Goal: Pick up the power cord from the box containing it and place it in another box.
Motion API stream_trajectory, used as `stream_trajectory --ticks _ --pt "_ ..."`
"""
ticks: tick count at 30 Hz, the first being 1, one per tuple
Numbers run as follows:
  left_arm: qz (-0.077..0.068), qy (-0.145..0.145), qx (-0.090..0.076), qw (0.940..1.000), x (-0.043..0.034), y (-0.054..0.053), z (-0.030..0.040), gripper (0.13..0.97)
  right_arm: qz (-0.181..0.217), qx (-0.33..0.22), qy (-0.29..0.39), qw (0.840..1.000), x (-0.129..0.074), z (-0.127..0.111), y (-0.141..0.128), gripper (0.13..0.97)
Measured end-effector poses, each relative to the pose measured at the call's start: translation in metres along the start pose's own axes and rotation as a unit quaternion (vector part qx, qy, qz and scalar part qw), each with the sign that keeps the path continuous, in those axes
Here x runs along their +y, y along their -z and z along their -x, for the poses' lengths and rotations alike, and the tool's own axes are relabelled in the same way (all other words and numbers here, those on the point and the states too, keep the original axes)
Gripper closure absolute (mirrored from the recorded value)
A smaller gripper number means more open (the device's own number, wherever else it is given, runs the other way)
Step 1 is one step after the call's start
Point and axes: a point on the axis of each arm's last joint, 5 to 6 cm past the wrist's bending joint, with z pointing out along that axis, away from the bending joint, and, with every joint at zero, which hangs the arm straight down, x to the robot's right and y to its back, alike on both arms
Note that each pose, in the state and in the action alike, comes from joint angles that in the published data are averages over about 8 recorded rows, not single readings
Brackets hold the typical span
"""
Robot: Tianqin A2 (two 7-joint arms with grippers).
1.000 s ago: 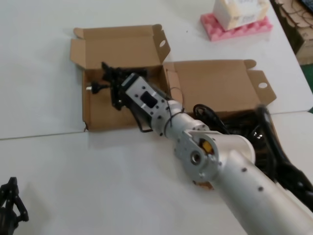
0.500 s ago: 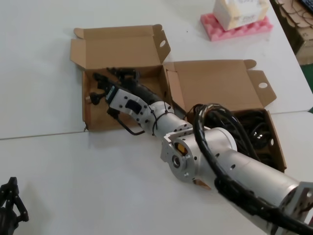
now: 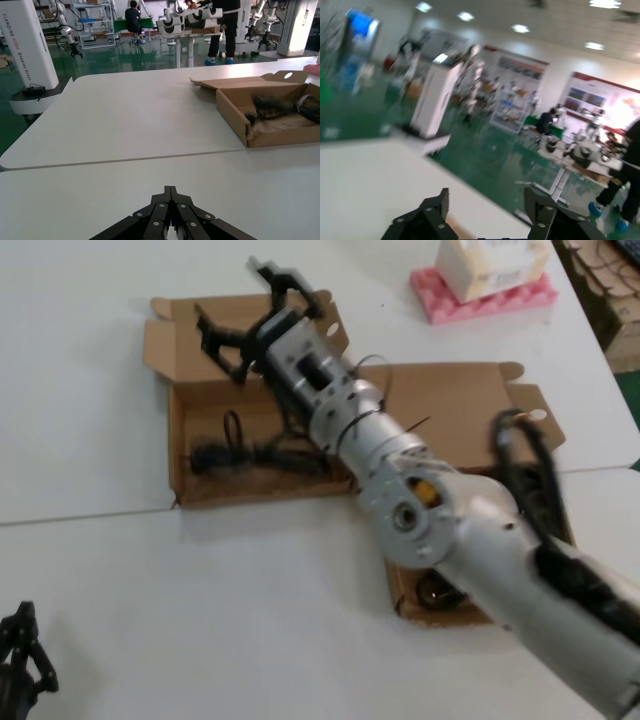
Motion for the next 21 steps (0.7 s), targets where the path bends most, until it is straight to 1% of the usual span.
stream_trajectory --ticks 1,6,9,10,11,14,18,19,21 --pt "0.0 0.0 0.0 1.0 0.0 0.0 0.0 0.934 -0.008 0.006 -0.021 1.0 -0.004 -0.006 0.003 0.671" --pt "0.0 0.0 0.0 1.0 0.0 0.0 0.0 0.933 -0.045 0.032 -0.106 0.993 -0.02 -0.032 0.024 0.542" --pt "0.0 0.0 0.0 1.0 0.0 0.0 0.0 0.931 -0.066 0.042 -0.134 0.988 -0.027 -0.046 0.038 0.464" --pt "0.0 0.0 0.0 1.0 0.0 0.0 0.0 0.93 -0.071 0.045 -0.139 0.987 -0.029 -0.05 0.042 0.464" --pt "0.0 0.0 0.0 1.0 0.0 0.0 0.0 0.929 -0.076 0.047 -0.142 0.986 -0.031 -0.053 0.046 0.442" --pt "0.0 0.0 0.0 1.0 0.0 0.0 0.0 0.921 -0.081 0.052 -0.147 0.984 -0.031 -0.057 0.053 0.375" --pt "0.0 0.0 0.0 1.0 0.0 0.0 0.0 0.89 -0.077 0.054 -0.157 0.983 -0.026 -0.056 0.059 0.286" --pt "0.0 0.0 0.0 1.0 0.0 0.0 0.0 0.882 -0.075 0.055 -0.161 0.983 -0.023 -0.056 0.06 0.286" --pt "0.0 0.0 0.0 1.0 0.0 0.0 0.0 0.867 -0.07 0.056 -0.17 0.981 -0.018 -0.054 0.064 0.259"
